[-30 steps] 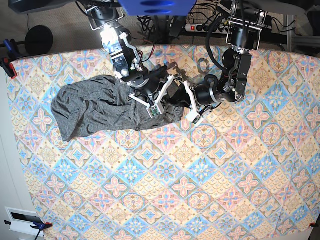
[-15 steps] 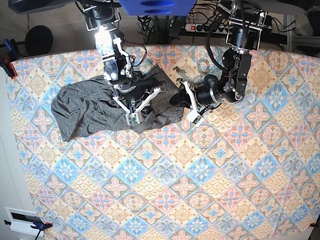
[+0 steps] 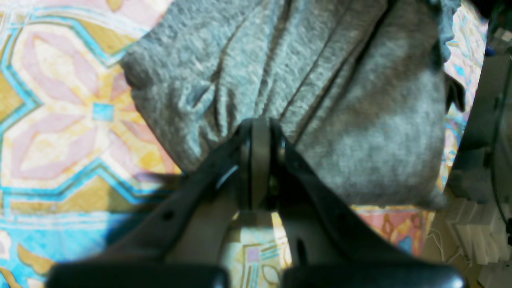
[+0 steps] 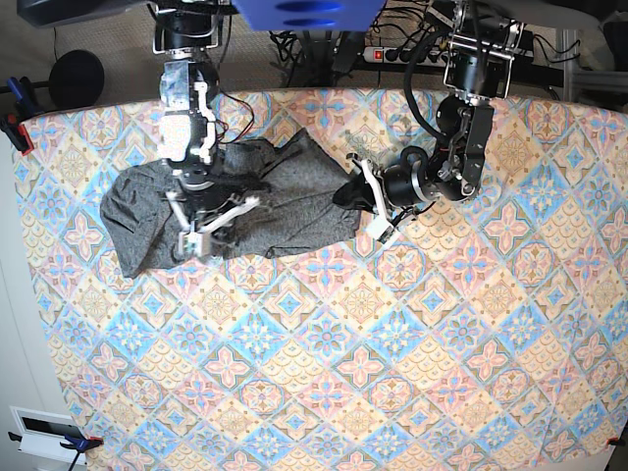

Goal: Layout the t-shirt on the table in an organized manner, then fold the t-shirt properly

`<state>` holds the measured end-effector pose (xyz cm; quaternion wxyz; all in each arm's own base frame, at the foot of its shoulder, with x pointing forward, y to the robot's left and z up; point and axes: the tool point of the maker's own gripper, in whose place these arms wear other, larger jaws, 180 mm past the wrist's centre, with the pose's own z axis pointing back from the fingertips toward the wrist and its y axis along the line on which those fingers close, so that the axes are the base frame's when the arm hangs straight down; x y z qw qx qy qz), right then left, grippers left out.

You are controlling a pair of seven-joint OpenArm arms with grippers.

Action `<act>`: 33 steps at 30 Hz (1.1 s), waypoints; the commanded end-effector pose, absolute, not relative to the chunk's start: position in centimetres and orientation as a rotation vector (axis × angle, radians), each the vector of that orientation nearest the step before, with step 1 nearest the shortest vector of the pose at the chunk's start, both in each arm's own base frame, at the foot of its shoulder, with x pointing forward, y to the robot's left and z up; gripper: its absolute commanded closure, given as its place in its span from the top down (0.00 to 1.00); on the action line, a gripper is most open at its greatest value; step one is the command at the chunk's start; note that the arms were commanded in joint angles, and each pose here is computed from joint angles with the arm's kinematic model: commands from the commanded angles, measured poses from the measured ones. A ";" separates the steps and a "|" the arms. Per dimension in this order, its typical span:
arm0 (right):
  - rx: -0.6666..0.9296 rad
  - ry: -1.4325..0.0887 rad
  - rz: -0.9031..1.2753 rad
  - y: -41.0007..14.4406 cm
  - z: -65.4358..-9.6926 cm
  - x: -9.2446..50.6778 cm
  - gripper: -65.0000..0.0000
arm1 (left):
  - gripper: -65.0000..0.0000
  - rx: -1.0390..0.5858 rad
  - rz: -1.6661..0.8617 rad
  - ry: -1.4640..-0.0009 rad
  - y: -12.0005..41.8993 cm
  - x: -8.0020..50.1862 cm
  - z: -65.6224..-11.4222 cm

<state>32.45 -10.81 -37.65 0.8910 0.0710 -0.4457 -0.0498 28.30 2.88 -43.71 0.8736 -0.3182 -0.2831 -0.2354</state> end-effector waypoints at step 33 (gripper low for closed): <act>0.268 -0.871 0.207 0.6 -36.6 33.0 0.00 | 0.00 -0.532 -0.557 -0.557 4.6 28.4 -45.1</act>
